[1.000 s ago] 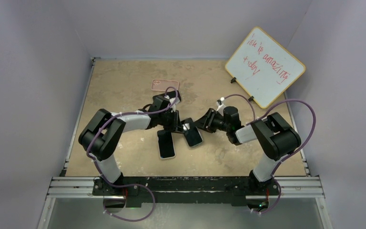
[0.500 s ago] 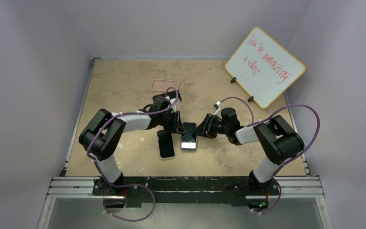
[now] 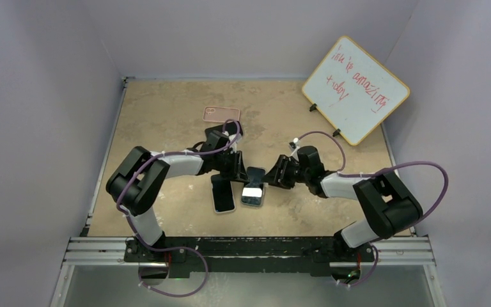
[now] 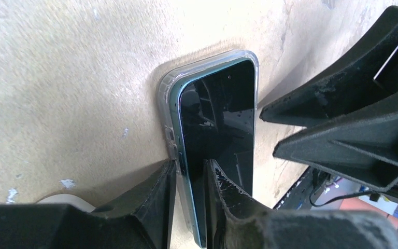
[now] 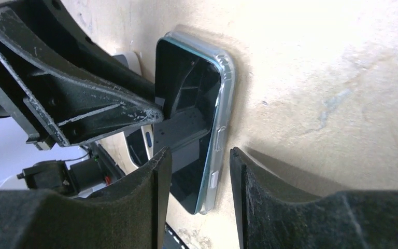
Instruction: Put the phone into the phone case
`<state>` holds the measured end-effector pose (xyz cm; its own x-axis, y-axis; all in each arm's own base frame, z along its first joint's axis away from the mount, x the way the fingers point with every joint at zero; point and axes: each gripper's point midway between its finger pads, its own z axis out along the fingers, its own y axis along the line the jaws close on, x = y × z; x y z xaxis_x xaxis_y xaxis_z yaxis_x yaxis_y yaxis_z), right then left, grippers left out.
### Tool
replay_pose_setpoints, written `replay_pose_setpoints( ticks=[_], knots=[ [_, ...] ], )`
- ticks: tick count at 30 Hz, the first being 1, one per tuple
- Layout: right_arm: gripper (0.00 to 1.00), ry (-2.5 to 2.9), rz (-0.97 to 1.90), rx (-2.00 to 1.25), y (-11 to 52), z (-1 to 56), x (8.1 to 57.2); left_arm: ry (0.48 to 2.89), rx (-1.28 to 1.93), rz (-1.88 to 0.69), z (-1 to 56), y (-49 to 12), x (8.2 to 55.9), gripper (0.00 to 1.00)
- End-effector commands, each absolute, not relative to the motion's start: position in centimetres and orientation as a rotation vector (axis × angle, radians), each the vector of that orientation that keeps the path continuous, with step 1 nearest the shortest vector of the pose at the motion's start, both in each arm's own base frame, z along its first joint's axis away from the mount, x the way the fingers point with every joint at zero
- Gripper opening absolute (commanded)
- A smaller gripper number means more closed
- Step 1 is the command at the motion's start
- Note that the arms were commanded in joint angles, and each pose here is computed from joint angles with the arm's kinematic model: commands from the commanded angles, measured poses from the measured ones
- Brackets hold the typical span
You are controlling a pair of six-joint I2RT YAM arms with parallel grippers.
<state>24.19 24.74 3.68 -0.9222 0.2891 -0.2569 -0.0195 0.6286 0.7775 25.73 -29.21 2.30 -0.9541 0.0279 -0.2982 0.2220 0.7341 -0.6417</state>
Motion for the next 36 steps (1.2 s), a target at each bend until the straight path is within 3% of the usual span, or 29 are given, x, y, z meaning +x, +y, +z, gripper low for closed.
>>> replay_pose_setpoints(
  ticks=[1, 11, 15, 23, 29, 36],
  knots=[
    [0.47, 2.51, 1.115, 0.315, 23.4, 2.6, 23.6, 2.719, 0.191, -1.107, 2.0, -29.5, 23.7, 0.24],
    [0.52, 2.539, 1.004, 0.423, 23.2, 1.5, 21.5, 2.715, 0.115, -1.199, 2.1, -30.2, 23.3, 0.17],
    [0.6, 2.54, 0.994, 0.449, 24.2, 1.3, 20.9, 2.71, 0.057, -1.245, 2.1, -30.5, 23.1, 0.18],
    [0.63, 2.367, 1.368, 0.474, 27.8, 4.6, 21.5, 2.681, -0.073, -1.333, 2.2, -31.0, 22.8, 0.21],
    [0.6, 2.159, 1.663, 0.407, 29.9, 9.2, 22.0, 2.659, -0.092, -1.392, 2.8, -31.6, 22.6, 0.32],
    [0.6, 2.08, 1.745, 0.316, 30.3, 11.2, 21.7, 2.658, -0.073, -1.378, 3.0, -31.4, 22.7, 0.42]
  ],
)
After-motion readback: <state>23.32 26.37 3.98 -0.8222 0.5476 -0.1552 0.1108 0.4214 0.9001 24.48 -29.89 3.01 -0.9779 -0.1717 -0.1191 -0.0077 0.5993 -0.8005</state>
